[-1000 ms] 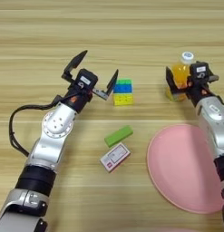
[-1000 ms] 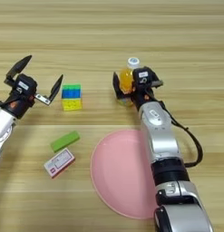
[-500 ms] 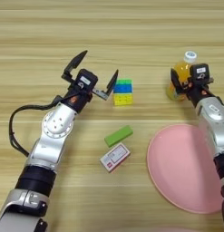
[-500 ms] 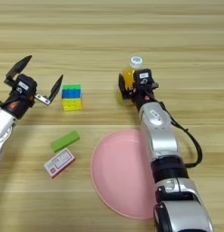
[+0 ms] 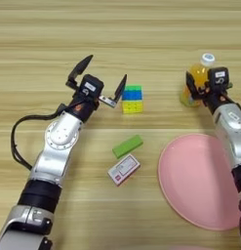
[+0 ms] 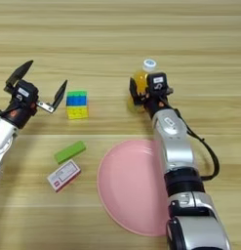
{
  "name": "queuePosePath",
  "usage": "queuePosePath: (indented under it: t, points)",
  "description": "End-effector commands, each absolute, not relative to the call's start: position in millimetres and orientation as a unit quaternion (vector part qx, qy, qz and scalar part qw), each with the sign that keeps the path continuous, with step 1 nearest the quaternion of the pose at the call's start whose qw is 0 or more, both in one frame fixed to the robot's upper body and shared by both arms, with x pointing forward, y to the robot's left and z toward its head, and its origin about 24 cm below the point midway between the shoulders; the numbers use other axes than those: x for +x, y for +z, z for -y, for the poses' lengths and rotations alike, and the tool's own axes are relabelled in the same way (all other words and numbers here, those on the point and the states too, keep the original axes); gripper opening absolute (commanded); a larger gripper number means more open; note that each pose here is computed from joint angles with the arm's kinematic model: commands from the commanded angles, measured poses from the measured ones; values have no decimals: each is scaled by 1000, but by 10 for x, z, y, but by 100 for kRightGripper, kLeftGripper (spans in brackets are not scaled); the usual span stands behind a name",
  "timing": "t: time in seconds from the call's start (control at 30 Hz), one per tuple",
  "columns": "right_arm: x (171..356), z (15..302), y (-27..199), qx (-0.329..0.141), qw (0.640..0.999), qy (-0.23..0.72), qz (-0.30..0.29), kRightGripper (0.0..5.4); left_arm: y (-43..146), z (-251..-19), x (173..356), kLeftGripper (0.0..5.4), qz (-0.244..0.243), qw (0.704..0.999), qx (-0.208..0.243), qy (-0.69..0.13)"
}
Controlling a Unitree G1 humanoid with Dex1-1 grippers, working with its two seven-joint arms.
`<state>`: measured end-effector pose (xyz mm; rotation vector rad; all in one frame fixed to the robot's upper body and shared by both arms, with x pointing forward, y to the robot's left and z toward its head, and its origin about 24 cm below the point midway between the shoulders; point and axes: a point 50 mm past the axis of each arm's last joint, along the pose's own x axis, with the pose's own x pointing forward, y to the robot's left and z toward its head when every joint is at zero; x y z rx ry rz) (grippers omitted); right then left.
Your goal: Move the objects on the table
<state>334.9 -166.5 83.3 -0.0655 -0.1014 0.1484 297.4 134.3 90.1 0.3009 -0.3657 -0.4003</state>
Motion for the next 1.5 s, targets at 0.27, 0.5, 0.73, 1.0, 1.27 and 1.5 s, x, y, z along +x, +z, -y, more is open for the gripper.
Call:
queuePosePath:
  t: [0.27, 0.5, 0.73, 1.0, 1.27, 1.5]
  points:
    - [3219, 1783, 1212, -47, 981, 99, 157, 354, 853, -1436, 2894, 540, 163, 968, 82, -174]
    - [3088, 1949, 1472, -80, 968, 126, 203, 353, 791, -1531, 2836, 540, 150, 972, 86, -161]
    - [2926, 2074, 1631, -107, 954, 162, 228, 353, 735, -1613, 2746, 540, 140, 977, 87, -136]
    - [2701, 2136, 1709, -125, 928, 268, 226, 353, 723, -1773, 2706, 540, 134, 981, 97, -98]
    - [2394, 2172, 1598, -125, 885, 421, 154, 353, 648, -1813, 2691, 540, 121, 983, 104, -90]
    - [2155, 2204, 1453, -133, 838, 523, 78, 353, 637, -1831, 2707, 540, 120, 983, 105, -88]
